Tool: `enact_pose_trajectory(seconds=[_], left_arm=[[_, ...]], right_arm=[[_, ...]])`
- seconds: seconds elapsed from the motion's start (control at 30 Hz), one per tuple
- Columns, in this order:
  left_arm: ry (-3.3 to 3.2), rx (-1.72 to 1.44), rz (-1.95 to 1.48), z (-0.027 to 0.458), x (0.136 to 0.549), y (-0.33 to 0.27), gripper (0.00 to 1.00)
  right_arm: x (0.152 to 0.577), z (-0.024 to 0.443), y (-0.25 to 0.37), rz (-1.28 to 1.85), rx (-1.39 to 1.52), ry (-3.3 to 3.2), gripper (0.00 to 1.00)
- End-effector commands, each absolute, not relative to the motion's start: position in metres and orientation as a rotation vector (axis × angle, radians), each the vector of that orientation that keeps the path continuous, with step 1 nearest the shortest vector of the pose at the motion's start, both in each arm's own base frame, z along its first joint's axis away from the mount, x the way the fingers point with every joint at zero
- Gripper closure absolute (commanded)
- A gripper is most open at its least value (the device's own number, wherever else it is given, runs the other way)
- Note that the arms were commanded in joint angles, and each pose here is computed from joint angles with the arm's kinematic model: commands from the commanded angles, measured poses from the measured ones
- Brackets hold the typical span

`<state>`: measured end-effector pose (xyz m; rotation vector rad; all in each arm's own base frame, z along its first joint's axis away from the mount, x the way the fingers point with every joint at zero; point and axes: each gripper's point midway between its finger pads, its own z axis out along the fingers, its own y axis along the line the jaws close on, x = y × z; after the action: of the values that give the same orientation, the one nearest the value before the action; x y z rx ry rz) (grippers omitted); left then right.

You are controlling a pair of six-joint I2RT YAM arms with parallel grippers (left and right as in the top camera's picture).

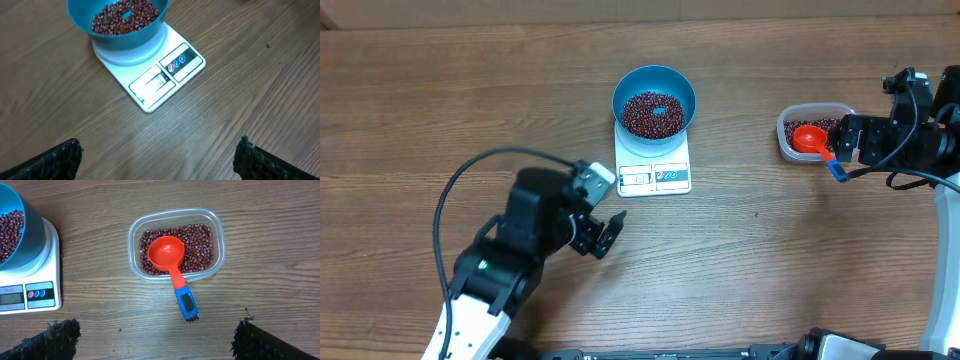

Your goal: Scoop item into bowl and weigh 150g on scale

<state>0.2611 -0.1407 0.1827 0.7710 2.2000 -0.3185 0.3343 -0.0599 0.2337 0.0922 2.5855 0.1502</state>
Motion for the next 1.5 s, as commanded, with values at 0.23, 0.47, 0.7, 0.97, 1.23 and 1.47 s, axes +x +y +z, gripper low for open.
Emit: enact_pose_trajectory(seconds=[0.23,0.47,0.7,0.97,1.23,1.47], left_arm=[[2.008,0.68,-0.483,0.178,0.233,-0.126,0.0],[1.69,0.62,-0.371,0.201,0.237,-0.112,0.0],[1.379,0.565,-0.239,0.221,0.235,-0.097,0.0],[1.349,0.45,-0.112,0.213,0.235,-0.069,0.0],[1.463,0.357,-0.04,0.191,0.24,-0.045,0.0],[1.634,0.167,-0.002,0.157,0.245,-0.017,0.0]], right_arm=[[0.338,0.242,-0.059,0.151,0.077,2.561,0.0],[0.338,0.242,-0.059,0.151,0.077,2.561,0.0],[0.338,0.242,-0.059,0.151,0.077,2.561,0.0],[0.338,0.242,-0.059,0.151,0.077,2.561,0.0],[0.338,0.242,-0.059,0.151,0.077,2.561,0.0],[0.338,0.242,-0.059,0.151,0.077,2.561,0.0]])
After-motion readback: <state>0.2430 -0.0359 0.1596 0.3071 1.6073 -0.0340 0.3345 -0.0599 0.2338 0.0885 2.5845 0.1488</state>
